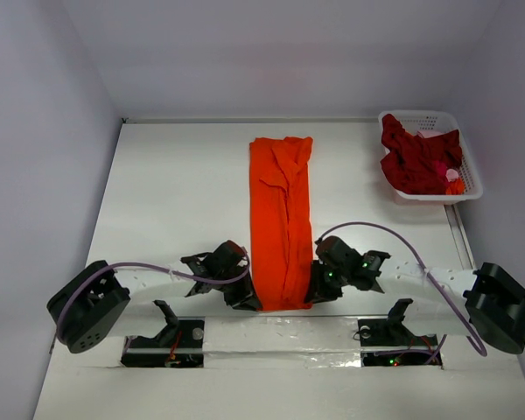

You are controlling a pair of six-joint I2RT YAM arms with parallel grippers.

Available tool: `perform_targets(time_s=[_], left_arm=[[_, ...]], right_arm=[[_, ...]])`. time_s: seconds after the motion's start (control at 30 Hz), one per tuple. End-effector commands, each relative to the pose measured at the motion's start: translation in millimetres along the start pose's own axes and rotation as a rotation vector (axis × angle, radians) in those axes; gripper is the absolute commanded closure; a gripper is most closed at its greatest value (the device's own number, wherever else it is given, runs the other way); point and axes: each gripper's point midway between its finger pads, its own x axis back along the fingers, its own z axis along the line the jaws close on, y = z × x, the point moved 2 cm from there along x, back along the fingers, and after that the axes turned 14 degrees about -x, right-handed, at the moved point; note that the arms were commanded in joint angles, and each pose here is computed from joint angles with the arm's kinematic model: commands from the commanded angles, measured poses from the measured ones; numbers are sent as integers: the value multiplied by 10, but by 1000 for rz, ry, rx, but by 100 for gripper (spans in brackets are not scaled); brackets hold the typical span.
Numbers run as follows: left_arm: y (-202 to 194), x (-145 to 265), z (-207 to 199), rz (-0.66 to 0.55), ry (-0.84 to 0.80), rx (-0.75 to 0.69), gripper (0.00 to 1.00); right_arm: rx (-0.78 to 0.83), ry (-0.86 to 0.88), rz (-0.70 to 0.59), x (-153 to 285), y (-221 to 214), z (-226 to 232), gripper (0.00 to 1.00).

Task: Fold and stack the t-shirts
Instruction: Fold the tshirt

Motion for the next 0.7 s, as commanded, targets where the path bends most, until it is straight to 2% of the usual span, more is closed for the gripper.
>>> perform_targets(time_s=[0.0,0.1,0.17,0.2,0.47,0.67], left_arm=[[-84,-60,383,14,167,8,86],[-100,-70,401,25,173,9,100],[-96,-69,399,24,174,9,100],[-92,-65,391,22,172,8,100],[-37,45,259,3,160,2,100],[166,226,-31,-67,139,-22,100]], right_arm=[[15,24,-4,-11,8,79,75],[21,22,9,-35,-20,77,84],[20,20,10,-43,-19,76,90],[20,17,11,-48,-20,71,100],[24,5,-14,9,25,110,100],[25,16,-67,153,104,223,100]])
